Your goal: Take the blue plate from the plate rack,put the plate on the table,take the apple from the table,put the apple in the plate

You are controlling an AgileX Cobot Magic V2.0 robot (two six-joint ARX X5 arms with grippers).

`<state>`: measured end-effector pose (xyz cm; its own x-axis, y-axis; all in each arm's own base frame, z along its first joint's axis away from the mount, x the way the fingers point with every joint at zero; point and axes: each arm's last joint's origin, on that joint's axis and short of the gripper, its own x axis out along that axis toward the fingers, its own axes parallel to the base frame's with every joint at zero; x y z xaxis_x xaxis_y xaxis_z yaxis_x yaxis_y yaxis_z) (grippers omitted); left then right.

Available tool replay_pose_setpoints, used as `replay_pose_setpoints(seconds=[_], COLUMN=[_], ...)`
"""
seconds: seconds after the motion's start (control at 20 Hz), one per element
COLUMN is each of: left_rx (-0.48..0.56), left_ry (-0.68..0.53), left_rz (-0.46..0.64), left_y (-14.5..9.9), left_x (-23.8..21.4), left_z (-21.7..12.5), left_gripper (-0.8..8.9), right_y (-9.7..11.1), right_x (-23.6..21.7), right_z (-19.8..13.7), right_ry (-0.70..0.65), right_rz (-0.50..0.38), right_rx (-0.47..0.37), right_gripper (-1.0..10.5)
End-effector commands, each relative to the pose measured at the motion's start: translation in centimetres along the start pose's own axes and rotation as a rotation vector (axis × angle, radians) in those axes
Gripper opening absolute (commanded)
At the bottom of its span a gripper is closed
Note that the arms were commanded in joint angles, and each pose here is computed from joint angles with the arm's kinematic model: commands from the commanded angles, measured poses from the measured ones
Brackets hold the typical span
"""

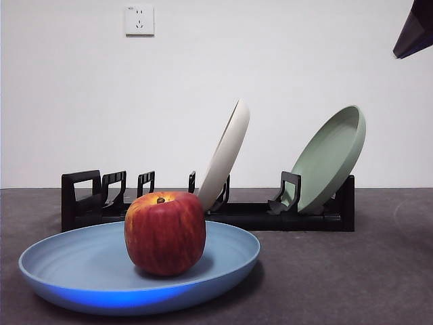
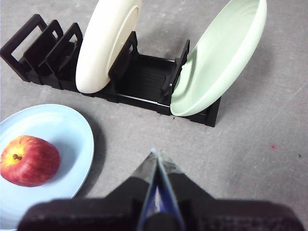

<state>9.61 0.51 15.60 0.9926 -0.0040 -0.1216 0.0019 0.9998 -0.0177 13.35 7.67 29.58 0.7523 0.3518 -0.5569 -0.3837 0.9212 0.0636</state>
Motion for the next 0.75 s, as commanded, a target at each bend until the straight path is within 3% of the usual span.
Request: replay_pose_setpoints(seconds=[0.05,0.2,0.75], left_rx=[0.0,-0.057,-0.056], left_ry=[0.059,0.053,0.053], left_rz=[0.004,-0.003,0.005], left_y=[0.04,0.02,0.04], left_x=[0.09,0.09,0.09], left_z=[-0.92,-0.85,-0.85], left_gripper=[-0.01,-0.01,-0.01], right_y=[-0.02,-0.02,-0.02], right_x=[0.05,0.05,0.05], right_z=[-0.11,-0.11,-0.11], right_ry=[0.003,0.004,0.004], right_rz=[-0.003,-0.003,-0.003], right_rx=[0.008,0.008,0.008], right_gripper=[-0.1,-0.1,-0.1])
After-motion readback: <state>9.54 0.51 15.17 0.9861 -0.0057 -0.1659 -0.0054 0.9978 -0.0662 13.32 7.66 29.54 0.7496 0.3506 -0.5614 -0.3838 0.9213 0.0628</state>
